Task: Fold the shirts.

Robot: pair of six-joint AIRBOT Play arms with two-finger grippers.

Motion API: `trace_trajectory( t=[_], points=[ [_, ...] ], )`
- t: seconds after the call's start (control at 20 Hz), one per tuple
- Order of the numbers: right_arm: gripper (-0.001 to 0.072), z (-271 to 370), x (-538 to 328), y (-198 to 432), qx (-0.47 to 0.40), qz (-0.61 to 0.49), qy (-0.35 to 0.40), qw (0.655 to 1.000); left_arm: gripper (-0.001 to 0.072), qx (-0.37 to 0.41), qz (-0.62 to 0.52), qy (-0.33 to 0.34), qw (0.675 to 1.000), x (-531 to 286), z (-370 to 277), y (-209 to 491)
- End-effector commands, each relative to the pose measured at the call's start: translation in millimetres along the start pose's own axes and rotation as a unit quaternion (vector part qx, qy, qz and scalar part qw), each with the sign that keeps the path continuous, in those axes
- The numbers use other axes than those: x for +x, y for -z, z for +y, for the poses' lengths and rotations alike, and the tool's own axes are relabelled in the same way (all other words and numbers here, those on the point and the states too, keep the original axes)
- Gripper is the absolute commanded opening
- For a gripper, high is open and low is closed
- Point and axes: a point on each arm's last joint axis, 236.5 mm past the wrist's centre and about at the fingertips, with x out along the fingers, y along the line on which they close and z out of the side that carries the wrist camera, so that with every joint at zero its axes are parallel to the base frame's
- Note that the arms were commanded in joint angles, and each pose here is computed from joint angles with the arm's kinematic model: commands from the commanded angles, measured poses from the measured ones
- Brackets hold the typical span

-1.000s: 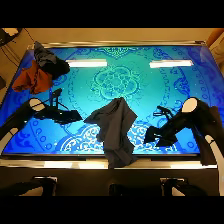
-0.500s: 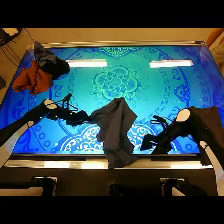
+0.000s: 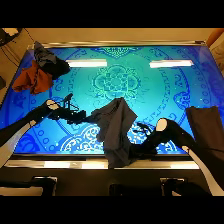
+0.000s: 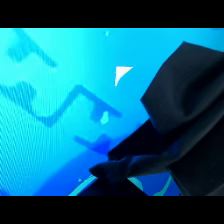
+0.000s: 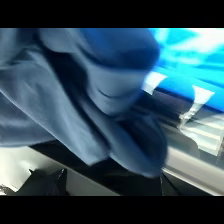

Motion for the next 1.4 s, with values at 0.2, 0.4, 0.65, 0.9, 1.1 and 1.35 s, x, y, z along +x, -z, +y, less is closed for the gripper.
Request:
trace_trajectory(
  t=[0.2,0.4,0.65,0.9,1.1,1.35],
  points=[
    [0.0052,20,35,-34,0.018,-0.048,-0.003,0.999,0.0028,0.024,-0.018,0.004,1.0,-11,-9,-7],
    [0.0051,0,-32,-56,-0.02,-0.114,0.073,0.991,0.0026,0.115,-0.113,-0.009,0.987,-76,-39,-56],
    [0.0052,-43,-339,-57,-0.001,-0.458,0.279,0.844,0.0025,0.209,-0.39,-0.069,0.894,-316,-102,-133],
    [0.0052,62,-584,117,-0.045,-0.803,0.267,0.531,0.0025,0.202,-0.676,-0.017,0.709,-576,-188,-54],
    [0.0052,93,-601,185,-0.067,-0.85,0.249,0.458,0.0025,0.203,-0.752,0.027,0.627,-647,-221,34],
    [0.0052,101,-609,196,-0.065,-0.867,0.226,0.439,0.0025,0.217,-0.808,0.036,0.547,-693,-237,93]
  ],
)
